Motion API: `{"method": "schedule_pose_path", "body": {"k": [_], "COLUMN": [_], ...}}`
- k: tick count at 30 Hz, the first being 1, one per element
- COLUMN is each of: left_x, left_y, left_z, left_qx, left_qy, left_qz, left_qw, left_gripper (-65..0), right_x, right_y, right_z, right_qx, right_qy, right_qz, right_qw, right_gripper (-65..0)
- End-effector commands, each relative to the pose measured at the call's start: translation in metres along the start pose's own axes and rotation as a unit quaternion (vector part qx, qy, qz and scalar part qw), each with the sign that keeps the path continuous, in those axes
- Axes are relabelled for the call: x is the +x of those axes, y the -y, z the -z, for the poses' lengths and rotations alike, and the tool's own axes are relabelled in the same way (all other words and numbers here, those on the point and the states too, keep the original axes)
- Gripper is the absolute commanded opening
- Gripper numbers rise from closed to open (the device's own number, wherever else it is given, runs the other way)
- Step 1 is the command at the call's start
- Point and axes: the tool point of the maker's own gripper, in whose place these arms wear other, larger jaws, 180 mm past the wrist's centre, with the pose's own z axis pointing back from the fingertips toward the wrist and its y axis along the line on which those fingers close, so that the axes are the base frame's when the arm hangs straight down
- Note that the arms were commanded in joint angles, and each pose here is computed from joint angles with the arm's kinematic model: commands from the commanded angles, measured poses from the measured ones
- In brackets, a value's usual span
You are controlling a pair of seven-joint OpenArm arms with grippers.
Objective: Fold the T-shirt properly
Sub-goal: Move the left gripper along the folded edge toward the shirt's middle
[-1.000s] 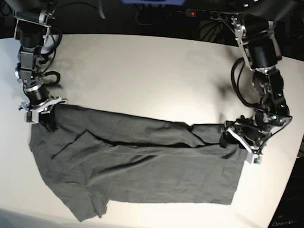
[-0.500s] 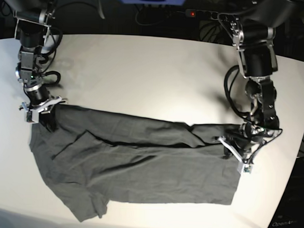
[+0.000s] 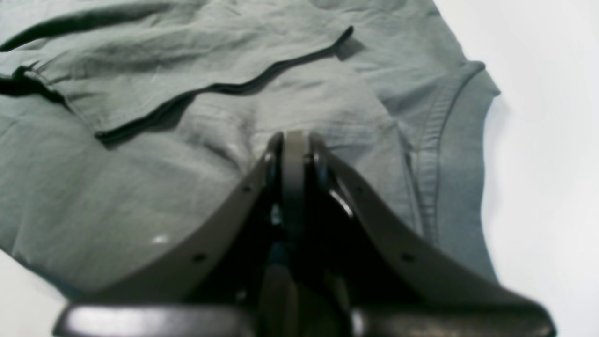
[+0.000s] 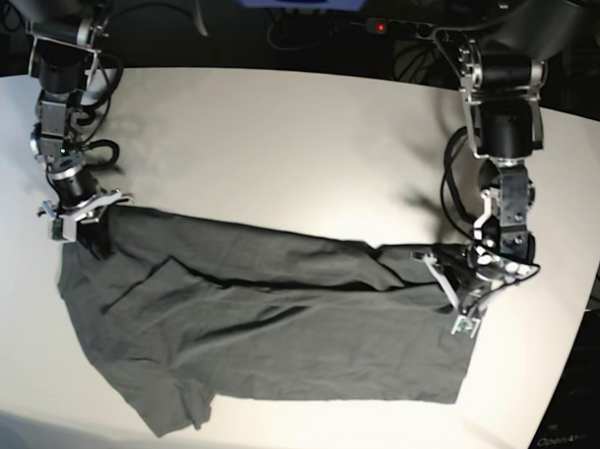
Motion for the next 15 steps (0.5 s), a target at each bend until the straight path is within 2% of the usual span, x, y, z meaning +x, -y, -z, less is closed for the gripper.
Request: {"method": "schedule_pose_path", "body": {"k": [1, 11, 15], "left_x": [0.026, 0.024, 0.038], "left_y": [-0.007, -0.014, -0.016], "left_z": [-0.004, 0.012, 0.01], "left_qx": [0.01, 0.011, 0.012], "left_qy": [0.03, -0.003, 0.008], "left_qz": [0.008, 0.007, 0.008], "left_qw": [0.999, 1.0, 1.0], "left_gripper": [-62.7, -62.7, -62.7], "right_x": [0.006, 0.008, 0.008], "right_y": [0.005, 0.005, 0.005], "right_z": [0.002, 0.003, 0.004], "right_qx": [-0.001, -0.001, 0.0], "right_qy": [0.001, 0.003, 0.003], "right_qz": [-0.008, -0.008, -0.008], "right_qw": [1.0, 1.0, 1.0], "right_gripper": [-63.5, -63.5, -63.5]}}
